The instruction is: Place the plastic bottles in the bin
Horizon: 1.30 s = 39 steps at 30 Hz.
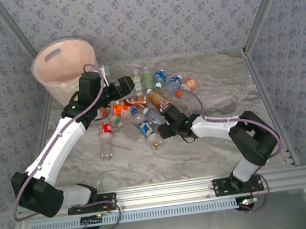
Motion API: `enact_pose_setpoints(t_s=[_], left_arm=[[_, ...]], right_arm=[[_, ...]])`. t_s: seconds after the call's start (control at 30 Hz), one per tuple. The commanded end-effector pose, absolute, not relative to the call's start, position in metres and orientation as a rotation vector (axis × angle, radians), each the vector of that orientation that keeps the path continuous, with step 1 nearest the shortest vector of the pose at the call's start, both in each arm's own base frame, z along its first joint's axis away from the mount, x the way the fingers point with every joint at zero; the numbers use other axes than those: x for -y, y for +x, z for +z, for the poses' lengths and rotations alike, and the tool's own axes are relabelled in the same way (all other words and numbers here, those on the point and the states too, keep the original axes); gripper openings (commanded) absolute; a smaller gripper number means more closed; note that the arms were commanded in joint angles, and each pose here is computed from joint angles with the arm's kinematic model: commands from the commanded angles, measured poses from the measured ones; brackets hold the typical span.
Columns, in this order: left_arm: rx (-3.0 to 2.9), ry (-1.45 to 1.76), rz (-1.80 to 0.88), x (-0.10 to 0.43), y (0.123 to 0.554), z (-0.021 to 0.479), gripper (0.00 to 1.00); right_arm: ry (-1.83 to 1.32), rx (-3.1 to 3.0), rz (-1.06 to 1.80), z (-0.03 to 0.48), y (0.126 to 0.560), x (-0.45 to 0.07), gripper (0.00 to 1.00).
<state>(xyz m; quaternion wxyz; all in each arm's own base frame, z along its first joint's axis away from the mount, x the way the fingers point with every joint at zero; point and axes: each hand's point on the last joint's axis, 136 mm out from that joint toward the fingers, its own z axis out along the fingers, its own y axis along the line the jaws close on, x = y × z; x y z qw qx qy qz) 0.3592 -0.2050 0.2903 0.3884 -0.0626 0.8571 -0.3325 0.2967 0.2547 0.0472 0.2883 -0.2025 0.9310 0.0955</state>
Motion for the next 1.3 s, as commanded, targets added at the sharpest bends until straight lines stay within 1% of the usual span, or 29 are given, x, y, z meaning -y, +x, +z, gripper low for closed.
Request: enact_pose_setpoints(t_s=[0.0, 0.2, 0.4, 0.5, 0.7, 0.97, 1.1, 1.27], left_arm=[[-2.196, -0.174, -0.862, 0.208, 0.356, 0.282, 0.98], [-2.238, -0.175, -0.849, 0.21, 0.358, 0.266, 0.98], [-2.269, -0.212, -0.821, 0.207, 0.361, 0.252, 0.98], [-2.275, -0.211, -0.83, 0.21, 0.363, 0.249, 0.98], [-2.262, -0.211, -0.878, 0.217, 0.367, 0.245, 0.98], [-2.098, -0.1, -1.184, 0.251, 0.361, 0.26, 0.98], [-2.093, -0.093, -1.196, 0.256, 0.358, 0.256, 0.98], [-2.082, -0.067, -1.231, 0.265, 0.358, 0.253, 0.98]], right_arm=[[-0.577, -2.521, 0.202, 0.035, 0.295, -0.254, 0.72], [-0.611, -2.532, 0.174, 0.025, 0.299, -0.257, 0.74], [-0.575, -2.438, 0.176, 0.05, 0.302, -0.254, 0.63], [-0.556, -2.374, 0.209, 0.069, 0.302, -0.252, 0.62], [-0.457, -2.215, 0.338, 0.119, 0.304, -0.257, 0.6], [-0.348, -2.037, 0.645, 0.175, 0.312, -0.291, 0.61], [-0.321, -1.998, 0.72, 0.189, 0.315, -0.301, 0.61], [-0.359, -1.979, 0.791, 0.196, 0.312, -0.315, 0.61]])
